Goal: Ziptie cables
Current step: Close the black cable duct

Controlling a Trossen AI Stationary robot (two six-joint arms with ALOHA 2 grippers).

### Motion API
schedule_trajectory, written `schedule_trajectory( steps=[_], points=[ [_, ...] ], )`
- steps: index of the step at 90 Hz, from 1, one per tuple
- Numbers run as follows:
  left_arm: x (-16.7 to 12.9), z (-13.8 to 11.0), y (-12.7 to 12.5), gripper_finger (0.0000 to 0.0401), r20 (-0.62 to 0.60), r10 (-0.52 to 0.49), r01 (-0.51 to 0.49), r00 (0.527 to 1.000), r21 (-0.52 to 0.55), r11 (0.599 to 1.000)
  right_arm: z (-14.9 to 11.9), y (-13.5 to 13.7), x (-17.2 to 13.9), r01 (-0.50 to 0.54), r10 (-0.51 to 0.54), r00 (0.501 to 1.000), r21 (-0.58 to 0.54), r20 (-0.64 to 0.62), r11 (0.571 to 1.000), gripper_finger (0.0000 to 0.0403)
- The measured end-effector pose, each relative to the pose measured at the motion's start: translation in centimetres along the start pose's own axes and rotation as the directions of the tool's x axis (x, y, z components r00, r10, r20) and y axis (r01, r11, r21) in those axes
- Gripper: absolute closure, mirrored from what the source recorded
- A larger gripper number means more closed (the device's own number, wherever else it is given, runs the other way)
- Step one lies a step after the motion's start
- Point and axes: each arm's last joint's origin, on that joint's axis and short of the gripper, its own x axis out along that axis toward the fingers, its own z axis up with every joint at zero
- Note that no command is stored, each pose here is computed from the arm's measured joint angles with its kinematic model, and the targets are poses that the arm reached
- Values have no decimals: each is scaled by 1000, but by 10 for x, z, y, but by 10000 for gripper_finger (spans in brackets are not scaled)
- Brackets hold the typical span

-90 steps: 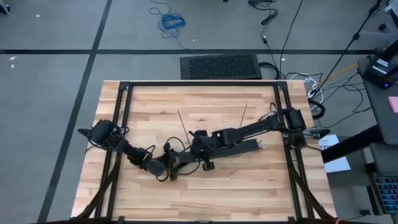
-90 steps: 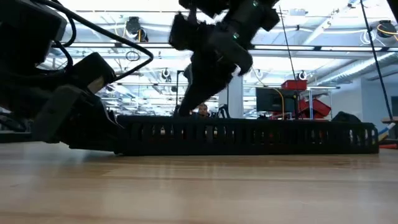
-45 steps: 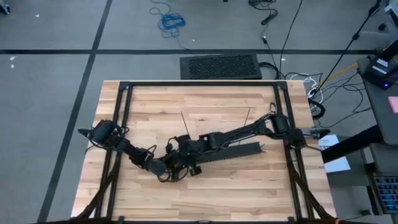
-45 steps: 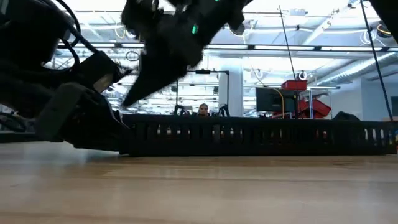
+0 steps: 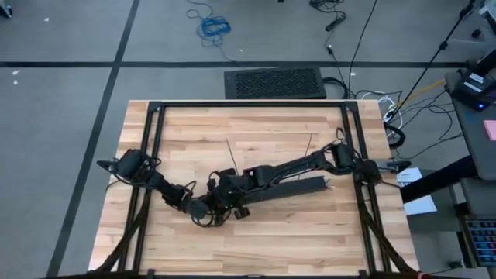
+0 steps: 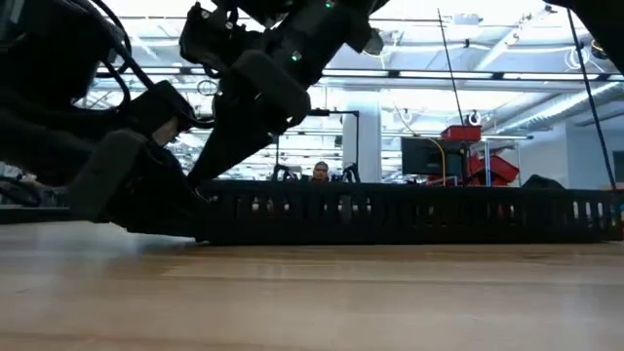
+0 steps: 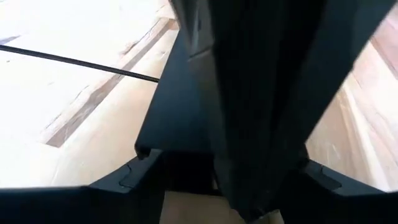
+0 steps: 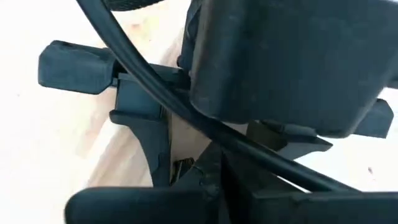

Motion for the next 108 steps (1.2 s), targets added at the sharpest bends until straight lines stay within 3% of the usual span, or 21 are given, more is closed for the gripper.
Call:
schedule_trajectory(
  steps=[33,68,108],
  points=[
    [-1,-1,0,163,-6,3,-3,1000,7,1000,-3,0,-8,2,-1,998,9,-57,1000,403],
    [-1,-1,0,163,-3,2,-2,1000,4,1000,20,2,-12,0,4,995,-37,100,999,403],
    [0,-1,-1,163,-4,5,-5,1000,9,1000,16,0,0,-21,25,995,-36,98,999,403]
  ],
)
